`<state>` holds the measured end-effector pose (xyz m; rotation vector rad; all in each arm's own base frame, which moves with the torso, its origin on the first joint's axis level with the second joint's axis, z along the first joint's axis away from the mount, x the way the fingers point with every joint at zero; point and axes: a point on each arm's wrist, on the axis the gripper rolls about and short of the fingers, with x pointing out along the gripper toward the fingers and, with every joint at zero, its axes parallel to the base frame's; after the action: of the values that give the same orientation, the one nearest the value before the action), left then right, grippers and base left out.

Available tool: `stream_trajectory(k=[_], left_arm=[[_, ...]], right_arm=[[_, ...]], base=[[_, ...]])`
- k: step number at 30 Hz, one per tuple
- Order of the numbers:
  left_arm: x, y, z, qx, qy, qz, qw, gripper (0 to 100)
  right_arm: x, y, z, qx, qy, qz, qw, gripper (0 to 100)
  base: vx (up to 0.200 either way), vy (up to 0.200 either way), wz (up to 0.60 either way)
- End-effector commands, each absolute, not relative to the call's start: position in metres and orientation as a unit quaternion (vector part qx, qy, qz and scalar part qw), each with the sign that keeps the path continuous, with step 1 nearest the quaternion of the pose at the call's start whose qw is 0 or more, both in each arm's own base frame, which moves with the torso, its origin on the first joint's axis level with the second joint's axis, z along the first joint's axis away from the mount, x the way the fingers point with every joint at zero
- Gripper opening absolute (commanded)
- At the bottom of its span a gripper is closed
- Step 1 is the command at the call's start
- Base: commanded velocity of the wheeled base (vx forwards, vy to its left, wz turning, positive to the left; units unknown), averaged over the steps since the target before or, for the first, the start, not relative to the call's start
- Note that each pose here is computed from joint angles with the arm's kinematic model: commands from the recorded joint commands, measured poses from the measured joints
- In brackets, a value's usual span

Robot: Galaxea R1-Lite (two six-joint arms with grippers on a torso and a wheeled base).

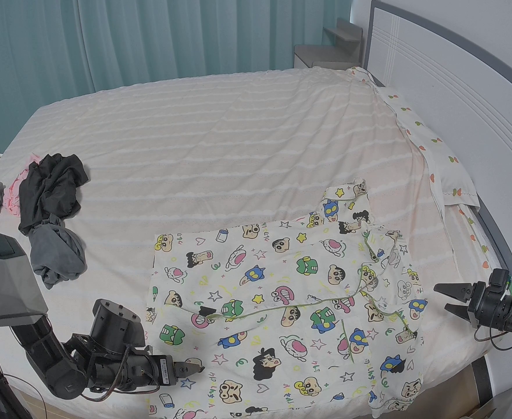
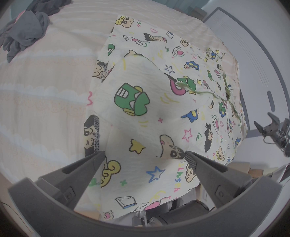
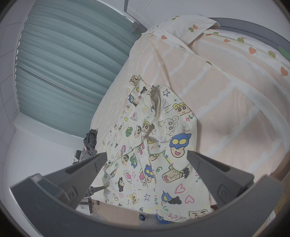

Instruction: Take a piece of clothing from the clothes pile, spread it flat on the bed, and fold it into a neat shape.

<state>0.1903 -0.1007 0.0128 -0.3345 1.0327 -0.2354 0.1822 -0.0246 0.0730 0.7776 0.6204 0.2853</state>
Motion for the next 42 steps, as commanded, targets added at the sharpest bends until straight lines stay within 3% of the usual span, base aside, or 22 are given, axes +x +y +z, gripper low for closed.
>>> stream_trajectory(k=[1, 16, 17, 42], left_arm=[[0.186, -0.099, 0.006, -0.144, 0.506, -0.11, 0.843, 100], [0.186, -0.101, 0.005, -0.14, 0.501, -0.116, 0.846, 100], [0.186, -0.102, 0.004, -0.139, 0.501, -0.116, 0.846, 0], [0.15, -0.081, 0.007, -0.112, 0.513, -0.083, 0.847, 0]], right_arm=[[0.183, -0.025, 0.072, 0.373, 0.298, 0.136, 0.868, 100], [0.183, -0.024, 0.072, 0.373, 0.3, 0.137, 0.867, 100], [0.183, -0.024, 0.072, 0.373, 0.3, 0.137, 0.867, 100], [0.184, -0.024, 0.067, 0.376, 0.31, 0.134, 0.863, 100]], base=[[0.0, 0.0, 0.0], [0.0, 0.0, 0.0], [0.0, 0.0, 0.0], [0.0, 0.0, 0.0]])
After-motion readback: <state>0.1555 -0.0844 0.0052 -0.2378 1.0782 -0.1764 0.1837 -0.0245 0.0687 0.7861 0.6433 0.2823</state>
